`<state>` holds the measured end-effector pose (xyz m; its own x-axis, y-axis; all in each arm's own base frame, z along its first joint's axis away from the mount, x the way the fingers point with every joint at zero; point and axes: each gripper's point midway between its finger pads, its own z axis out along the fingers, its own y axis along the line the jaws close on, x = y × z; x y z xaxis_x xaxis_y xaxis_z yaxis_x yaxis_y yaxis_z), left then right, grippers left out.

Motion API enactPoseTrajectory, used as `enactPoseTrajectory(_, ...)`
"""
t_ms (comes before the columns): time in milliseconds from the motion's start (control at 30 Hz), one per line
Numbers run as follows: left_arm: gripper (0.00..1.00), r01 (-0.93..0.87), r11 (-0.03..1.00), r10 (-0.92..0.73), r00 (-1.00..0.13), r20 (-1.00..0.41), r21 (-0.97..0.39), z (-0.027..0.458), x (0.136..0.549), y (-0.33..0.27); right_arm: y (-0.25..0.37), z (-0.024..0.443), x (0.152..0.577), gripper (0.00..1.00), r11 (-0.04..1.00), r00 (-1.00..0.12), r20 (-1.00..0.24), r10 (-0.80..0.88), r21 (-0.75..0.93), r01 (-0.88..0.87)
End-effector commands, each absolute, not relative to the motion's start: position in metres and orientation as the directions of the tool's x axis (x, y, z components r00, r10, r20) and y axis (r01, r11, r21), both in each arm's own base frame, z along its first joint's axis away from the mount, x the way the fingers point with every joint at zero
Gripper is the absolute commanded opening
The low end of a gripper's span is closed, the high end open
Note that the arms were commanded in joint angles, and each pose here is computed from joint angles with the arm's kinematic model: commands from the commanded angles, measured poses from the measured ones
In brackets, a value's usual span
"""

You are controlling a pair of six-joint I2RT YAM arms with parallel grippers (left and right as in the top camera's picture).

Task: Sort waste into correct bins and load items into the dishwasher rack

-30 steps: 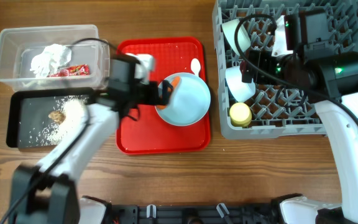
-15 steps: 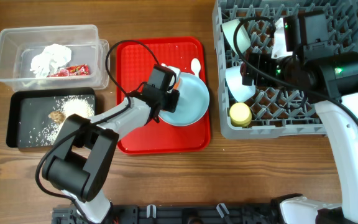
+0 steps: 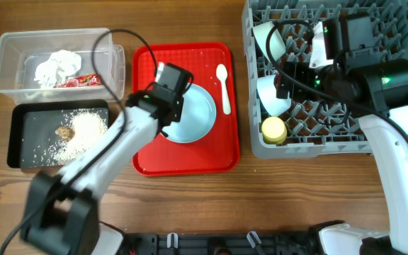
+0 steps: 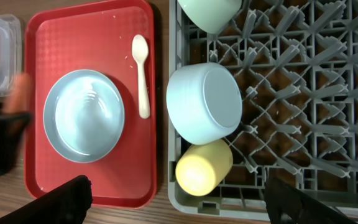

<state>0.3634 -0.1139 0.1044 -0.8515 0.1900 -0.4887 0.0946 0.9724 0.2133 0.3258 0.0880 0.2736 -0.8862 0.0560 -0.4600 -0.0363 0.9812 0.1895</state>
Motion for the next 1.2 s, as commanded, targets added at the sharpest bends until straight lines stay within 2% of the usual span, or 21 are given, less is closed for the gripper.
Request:
enactPoseTrajectory(0,0.04,-0.001,0.999,0.030,-0.783,-0.621,0.050,0.187,0.347,-0.107,0.086,0.278,0.324,0.91,0.984,-0.878,-0.477,0.038,0.173,-0.051)
enactPoseTrajectory(67,0.04,-0.140,0.990,-0.107,-0.791,-0.602,0.009,0.196,0.330,-0.074,0.085,0.278,0.323,0.92,0.984,-0.879,-0.474,0.038,0.172,-0.051)
enactPoseTrajectory(167,0.04,-0.488,0.872,-0.427,-0.723,-0.544,-0.036,0.192,0.312,0.011,0.085,0.277,0.323,0.92,0.984,-0.881,-0.472,0.038,0.172,-0.050)
enactPoseTrajectory(233,0.04,-0.711,0.697,-0.642,-0.562,-0.522,-0.093,0.183,0.309,0.064,0.085,0.277,0.323,0.92,0.984,-0.881,-0.472,0.037,0.172,-0.051)
enactPoseTrajectory(267,0.04,-0.830,0.541,-0.762,-0.417,-0.495,-0.135,0.176,0.303,0.093,0.085,0.277,0.323,0.92,0.984,-0.881,-0.472,0.037,0.172,-0.050)
enactPoseTrajectory(333,0.04,-0.939,0.293,-0.878,-0.191,-0.439,-0.178,0.159,0.296,0.124,0.085,0.277,0.323,0.92,0.984,-0.881,-0.472,0.037,0.172,-0.050)
enactPoseTrajectory(367,0.04,-0.966,0.195,-0.905,-0.111,-0.410,-0.170,0.144,0.295,0.138,0.085,0.277,0.323,0.92,0.984,-0.881,-0.472,0.037,0.172,-0.050)
enactPoseTrajectory(400,0.04,-0.973,0.174,-0.911,-0.101,-0.401,-0.149,0.132,0.298,0.144,0.085,0.277,0.323,0.92,0.984,-0.881,-0.472,0.037,0.172,-0.050)
enactPoseTrajectory(533,0.05,-0.983,0.169,-0.928,-0.134,-0.349,-0.072,0.064,0.325,0.151,0.085,0.277,0.322,0.92,0.984,-0.882,-0.469,0.037,0.171,-0.050)
enactPoseTrajectory(633,0.05,-0.983,0.174,-0.936,-0.149,-0.319,-0.051,0.034,0.335,0.151,0.085,0.276,0.321,0.92,0.984,-0.884,-0.465,0.036,0.170,-0.050)
enactPoseTrajectory(700,0.19,-0.984,0.174,-0.936,-0.151,-0.318,-0.047,0.030,0.336,0.151,0.085,0.276,0.321,0.92,0.984,-0.884,-0.466,0.036,0.170,-0.050)
enactPoseTrajectory(767,0.46,-0.982,0.184,-0.934,-0.160,-0.320,-0.048,0.030,0.337,0.151,0.085,0.276,0.321,0.92,0.984,-0.884,-0.466,0.037,0.171,-0.049)
enactPoseTrajectory(800,0.54,-0.977,0.210,-0.928,-0.184,-0.324,-0.045,0.031,0.338,0.152,0.085,0.277,0.322,0.92,0.984,-0.883,-0.468,0.037,0.172,-0.049)
enactPoseTrajectory(867,0.84,-0.948,0.318,-0.893,-0.287,-0.346,-0.034,0.040,0.345,0.154,0.086,0.279,0.325,0.92,0.983,-0.875,-0.482,0.038,0.175,-0.053)
enactPoseTrajectory(967,0.85,-0.934,0.354,-0.875,-0.309,-0.373,-0.056,0.073,0.346,0.154,0.107,0.286,0.330,0.93,0.964,-0.862,-0.507,0.023,0.241,-0.116)
enactPoseTrajectory(1033,0.93,-0.905,0.391,-0.876,-0.309,-0.371,-0.170,0.117,0.352,0.141,0.142,0.290,0.333,0.94,0.915,-0.857,-0.516,-0.009,0.341,-0.215)
enactPoseTrajectory(1067,0.96,-0.840,0.480,-0.854,-0.381,-0.355,-0.254,0.138,0.360,0.125,0.157,0.285,0.337,0.95,0.905,-0.862,-0.506,-0.018,0.359,-0.230)
enactPoseTrajectory(1133,0.96,-0.672,0.619,-0.785,-0.510,-0.352,-0.408,0.177,0.366,0.089,0.182,0.260,0.342,0.84,0.899,-0.895,-0.445,-0.022,0.382,-0.212)
enactPoseTrajectory(1167,0.96,-0.569,0.684,-0.728,-0.574,-0.376,-0.455,0.194,0.368,0.071,0.189,0.245,0.344,0.84,0.905,-0.912,-0.410,-0.017,0.382,-0.189)
